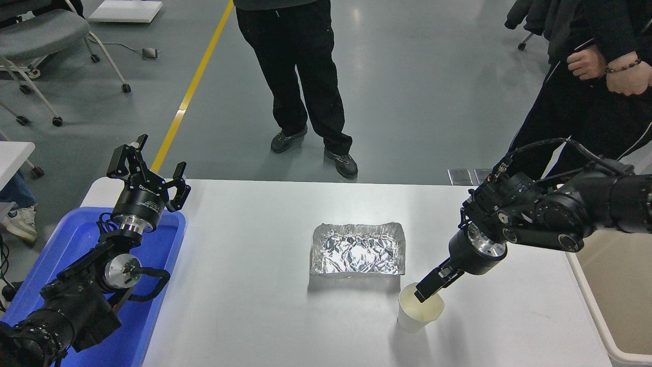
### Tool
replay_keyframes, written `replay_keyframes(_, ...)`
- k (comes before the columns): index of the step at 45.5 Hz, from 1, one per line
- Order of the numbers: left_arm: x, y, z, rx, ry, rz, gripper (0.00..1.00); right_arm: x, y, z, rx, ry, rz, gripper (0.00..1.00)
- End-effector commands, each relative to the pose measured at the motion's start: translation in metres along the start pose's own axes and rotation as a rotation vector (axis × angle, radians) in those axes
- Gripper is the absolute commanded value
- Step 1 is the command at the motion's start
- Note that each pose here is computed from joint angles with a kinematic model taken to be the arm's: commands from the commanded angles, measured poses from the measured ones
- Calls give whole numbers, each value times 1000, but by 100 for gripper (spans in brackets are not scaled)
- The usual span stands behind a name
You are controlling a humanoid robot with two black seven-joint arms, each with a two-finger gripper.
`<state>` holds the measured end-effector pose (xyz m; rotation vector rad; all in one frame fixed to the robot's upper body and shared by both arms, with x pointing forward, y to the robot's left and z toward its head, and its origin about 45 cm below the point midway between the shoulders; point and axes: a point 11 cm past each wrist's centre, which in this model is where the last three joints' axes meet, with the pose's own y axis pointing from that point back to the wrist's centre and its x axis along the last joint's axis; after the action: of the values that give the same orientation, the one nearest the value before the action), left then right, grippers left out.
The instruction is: Dispose of the paper cup in the dustbin
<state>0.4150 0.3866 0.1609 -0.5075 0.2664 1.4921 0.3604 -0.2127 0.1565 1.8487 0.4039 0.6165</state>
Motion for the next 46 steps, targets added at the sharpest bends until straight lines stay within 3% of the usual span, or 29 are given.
replay_keyframes(1, 0, 0, 0, 0, 0, 0, 100, -7, -17, 7, 2, -32, 5, 100)
replay_keyframes(12, 0, 0, 0, 0, 0, 0, 100, -15, -24, 15, -5, -52, 12, 98)
replay_keyframes(16, 0, 0, 0, 0, 0, 0, 100, -17, -26, 16, -1, -55, 17, 92)
replay_keyframes(21, 0, 0, 0, 0, 0, 0, 100, -15, -27, 15, 7, -51, 34, 70)
replay_keyframes(28, 0, 0, 0, 0, 0, 0, 100, -17, -26, 18, -7, -36, 32, 10)
replay_keyframes(30, 0, 0, 0, 0, 0, 0, 100, -17, -25, 20, -12, -38, 34, 0)
replay_keyframes(46, 0, 0, 0, 0, 0, 0, 100, -11, -19, 22, -15, -42, 59, 0)
